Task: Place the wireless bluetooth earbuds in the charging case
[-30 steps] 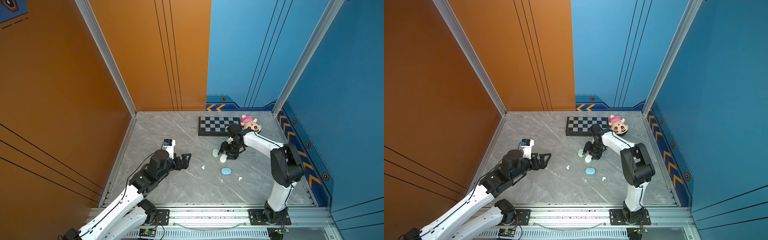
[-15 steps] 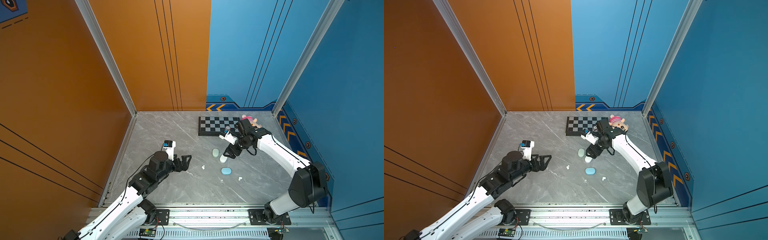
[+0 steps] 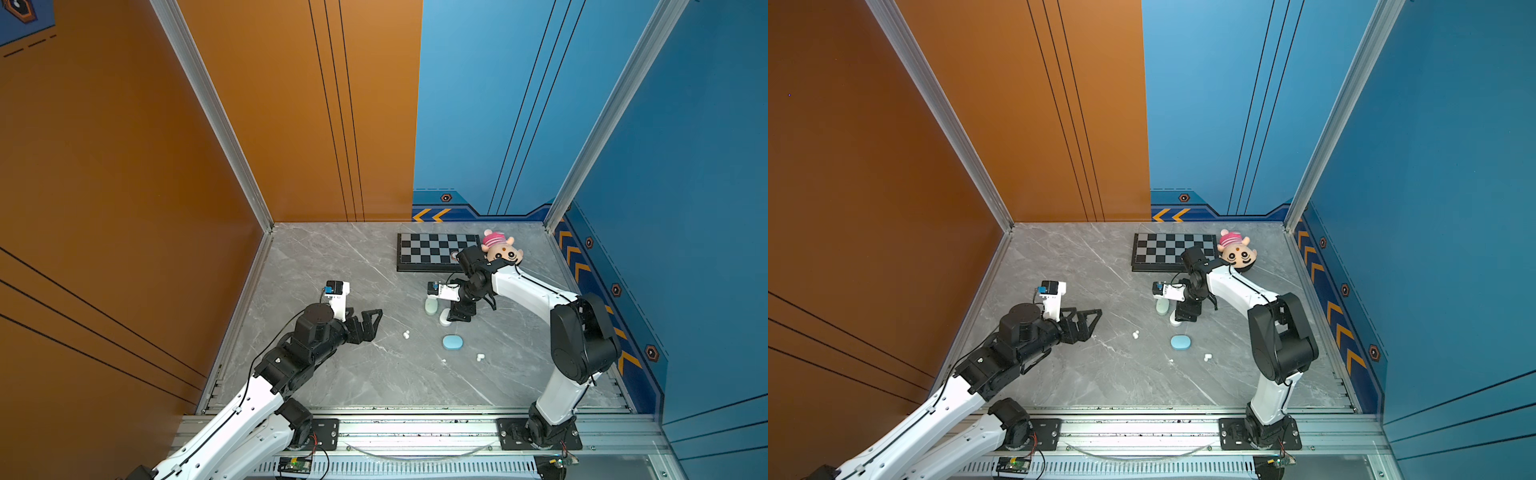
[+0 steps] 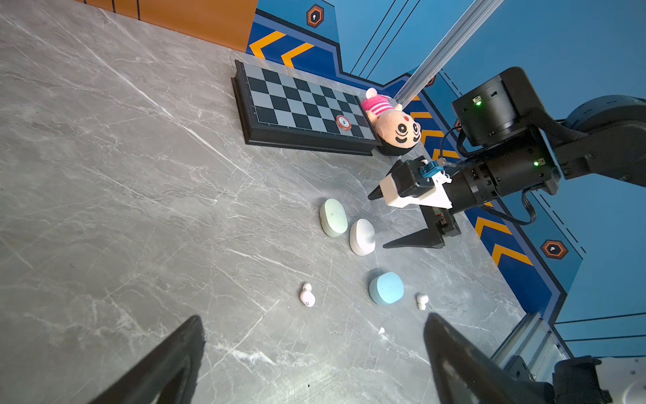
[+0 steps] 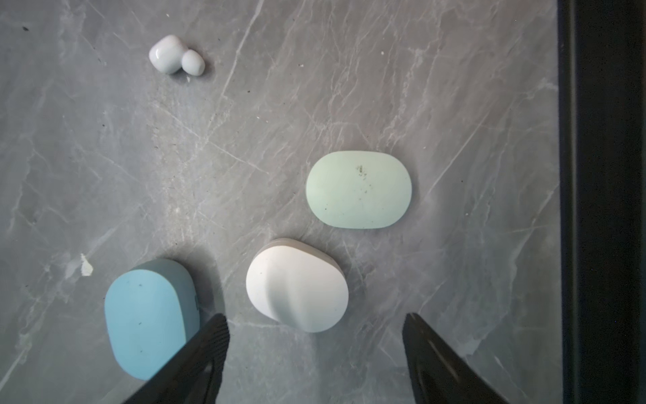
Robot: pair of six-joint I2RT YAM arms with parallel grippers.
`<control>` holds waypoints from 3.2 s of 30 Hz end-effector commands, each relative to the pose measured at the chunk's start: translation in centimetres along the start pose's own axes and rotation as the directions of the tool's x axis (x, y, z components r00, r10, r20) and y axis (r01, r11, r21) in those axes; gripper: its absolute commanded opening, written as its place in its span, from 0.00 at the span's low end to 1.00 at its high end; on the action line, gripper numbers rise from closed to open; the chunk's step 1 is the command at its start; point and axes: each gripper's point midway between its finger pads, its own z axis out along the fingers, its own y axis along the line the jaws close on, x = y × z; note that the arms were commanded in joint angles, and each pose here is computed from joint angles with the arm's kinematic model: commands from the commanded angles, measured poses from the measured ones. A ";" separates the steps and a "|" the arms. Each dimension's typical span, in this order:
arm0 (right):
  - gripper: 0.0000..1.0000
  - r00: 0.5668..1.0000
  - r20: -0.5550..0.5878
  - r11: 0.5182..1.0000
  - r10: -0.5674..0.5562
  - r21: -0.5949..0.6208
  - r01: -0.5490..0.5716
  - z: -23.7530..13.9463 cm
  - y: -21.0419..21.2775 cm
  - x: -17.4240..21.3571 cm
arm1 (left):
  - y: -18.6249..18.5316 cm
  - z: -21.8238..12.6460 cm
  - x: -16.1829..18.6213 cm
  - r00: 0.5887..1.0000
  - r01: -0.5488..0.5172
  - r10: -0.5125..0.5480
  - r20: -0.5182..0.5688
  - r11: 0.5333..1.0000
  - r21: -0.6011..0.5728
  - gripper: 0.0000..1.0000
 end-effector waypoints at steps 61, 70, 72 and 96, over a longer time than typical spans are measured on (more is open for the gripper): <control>0.52 -0.209 0.185 -0.246 0.960 0.201 -0.948 2.7 2.4 0.6 | -0.8 -2.0 0.2 0.982 -0.184 0.180 0.062 0.981 0.060 0.98; 0.46 -0.166 0.165 -0.203 0.972 0.244 -0.948 3.4 1.8 0.5 | -0.4 -2.0 0.1 0.984 -0.168 0.165 0.064 0.984 0.050 0.98; 0.45 -0.153 0.154 -0.189 0.976 0.260 -0.947 3.5 1.9 0.6 | -0.4 -2.0 0.1 0.985 -0.167 0.164 0.062 0.985 0.051 0.98; 0.53 0.007 0.069 -0.020 0.998 0.389 -0.921 2.8 1.8 1.5 | 0.0 -1.8 0.0 0.988 -0.148 0.146 0.058 0.988 0.040 0.98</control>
